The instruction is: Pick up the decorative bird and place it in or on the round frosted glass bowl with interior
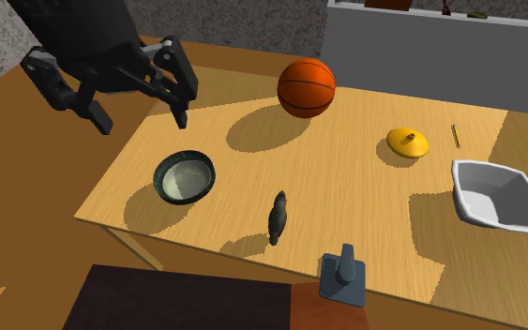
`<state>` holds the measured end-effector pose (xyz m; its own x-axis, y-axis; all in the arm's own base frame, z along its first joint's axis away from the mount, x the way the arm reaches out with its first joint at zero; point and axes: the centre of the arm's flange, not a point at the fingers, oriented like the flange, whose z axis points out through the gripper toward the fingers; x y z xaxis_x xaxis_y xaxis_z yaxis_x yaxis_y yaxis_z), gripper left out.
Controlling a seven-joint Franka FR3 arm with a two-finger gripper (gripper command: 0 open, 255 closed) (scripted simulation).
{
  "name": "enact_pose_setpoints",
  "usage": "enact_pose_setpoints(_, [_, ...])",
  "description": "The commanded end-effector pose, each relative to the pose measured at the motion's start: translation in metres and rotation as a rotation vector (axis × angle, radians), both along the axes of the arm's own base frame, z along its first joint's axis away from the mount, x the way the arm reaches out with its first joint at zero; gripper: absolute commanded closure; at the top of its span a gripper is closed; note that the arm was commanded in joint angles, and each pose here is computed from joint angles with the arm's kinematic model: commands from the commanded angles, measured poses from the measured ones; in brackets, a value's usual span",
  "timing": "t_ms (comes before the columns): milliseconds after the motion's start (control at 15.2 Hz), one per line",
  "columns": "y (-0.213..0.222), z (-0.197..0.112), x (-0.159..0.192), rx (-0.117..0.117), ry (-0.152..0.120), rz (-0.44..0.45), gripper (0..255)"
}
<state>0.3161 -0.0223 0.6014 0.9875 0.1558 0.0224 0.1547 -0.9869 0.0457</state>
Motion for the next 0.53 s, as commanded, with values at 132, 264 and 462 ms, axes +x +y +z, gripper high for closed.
enact_pose_setpoints(132, [-0.012, -0.022, 0.009, 0.006, 0.004, -0.006, 0])
enact_pose_setpoints(264, [-0.024, -0.045, 0.019, 0.012, 0.009, -0.013, 0])
enact_pose_setpoints(462, [-0.042, -0.078, 0.032, 0.02, 0.015, -0.022, 0])
